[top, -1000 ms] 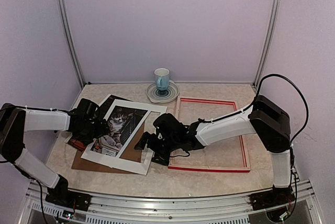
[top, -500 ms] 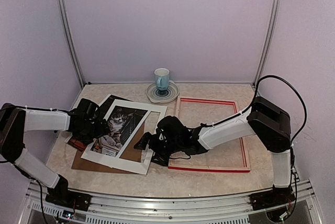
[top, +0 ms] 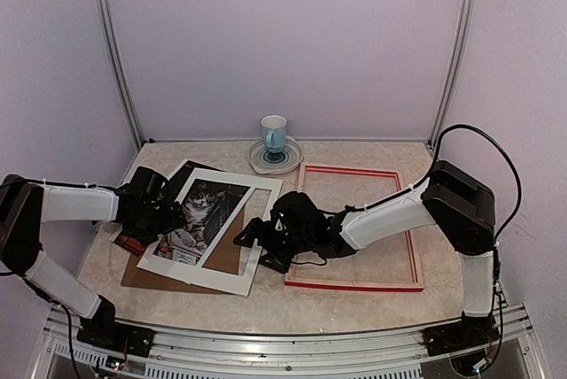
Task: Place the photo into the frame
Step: Pick up the mat board from the photo.
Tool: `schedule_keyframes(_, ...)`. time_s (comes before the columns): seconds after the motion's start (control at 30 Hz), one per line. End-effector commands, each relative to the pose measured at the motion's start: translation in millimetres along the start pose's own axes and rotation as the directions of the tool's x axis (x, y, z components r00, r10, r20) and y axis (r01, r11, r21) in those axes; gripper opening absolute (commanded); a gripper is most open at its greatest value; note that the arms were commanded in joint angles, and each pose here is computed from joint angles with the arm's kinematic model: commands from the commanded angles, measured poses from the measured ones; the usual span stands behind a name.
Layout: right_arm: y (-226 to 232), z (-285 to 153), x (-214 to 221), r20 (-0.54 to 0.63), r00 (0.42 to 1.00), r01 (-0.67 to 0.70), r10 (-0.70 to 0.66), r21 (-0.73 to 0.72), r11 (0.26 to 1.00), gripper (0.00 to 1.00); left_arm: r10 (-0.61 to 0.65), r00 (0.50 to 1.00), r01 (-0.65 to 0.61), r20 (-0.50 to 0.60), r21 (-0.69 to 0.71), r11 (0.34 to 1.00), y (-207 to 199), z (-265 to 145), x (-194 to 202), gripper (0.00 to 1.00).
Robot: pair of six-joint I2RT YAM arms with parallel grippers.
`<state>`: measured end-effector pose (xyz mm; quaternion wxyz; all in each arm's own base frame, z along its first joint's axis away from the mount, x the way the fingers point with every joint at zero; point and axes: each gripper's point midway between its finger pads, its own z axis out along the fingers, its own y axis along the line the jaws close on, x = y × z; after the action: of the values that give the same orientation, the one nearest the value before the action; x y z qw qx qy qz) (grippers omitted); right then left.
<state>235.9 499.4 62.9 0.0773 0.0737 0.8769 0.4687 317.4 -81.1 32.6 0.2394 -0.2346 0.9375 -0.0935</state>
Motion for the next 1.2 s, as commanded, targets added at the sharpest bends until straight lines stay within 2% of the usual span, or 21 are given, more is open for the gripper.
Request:
schedule_keyframes(0.0, 15.1, -12.7, -23.4, 0.066, 0.997, 0.043, -0.04, -0.05, 0.998, 0.94, 0.002, 0.999, -0.003, -0.044, -0.006, 1.0, 6.5, 7.2, 13.1, 0.99)
schedule_keyframes(0.27, 13.7, -2.1, -33.5, 0.053, 0.998, 0.044, -0.038, -0.098, 0.994, 0.93, 0.001, 0.999, -0.001, -0.042, -0.002, 1.0, 6.6, 6.1, 13.3, 0.99)
schedule_keyframes(0.43, 14.9, -6.8, -35.8, 0.059, 0.997, 0.049, -0.045, -0.055, 0.997, 0.91, -0.002, 0.999, 0.002, -0.042, -0.004, 1.0, 8.1, 6.0, 14.8, 0.99)
schedule_keyframes(0.7, 5.5, -11.1, 1.8, -0.039, 0.999, 0.008, -0.005, 0.084, 0.996, 0.92, -0.006, 0.999, 0.006, -0.037, 0.005, 1.0, 5.8, 4.8, 11.5, 0.99)
schedule_keyframes(0.87, -8.2, -9.5, 18.1, -0.075, 0.997, -0.027, 0.036, 0.115, 0.993, 0.93, -0.009, 0.999, 0.01, -0.035, 0.011, 1.0, 4.6, 4.0, 9.9, 0.99)
schedule_keyframes(1.17, -16.7, 7.3, 20.2, -0.085, 0.995, -0.046, 0.056, 0.114, 0.992, 0.93, -0.011, 0.999, 0.011, -0.031, 0.017, 1.0, 4.2, 2.7, 9.2, 0.99)
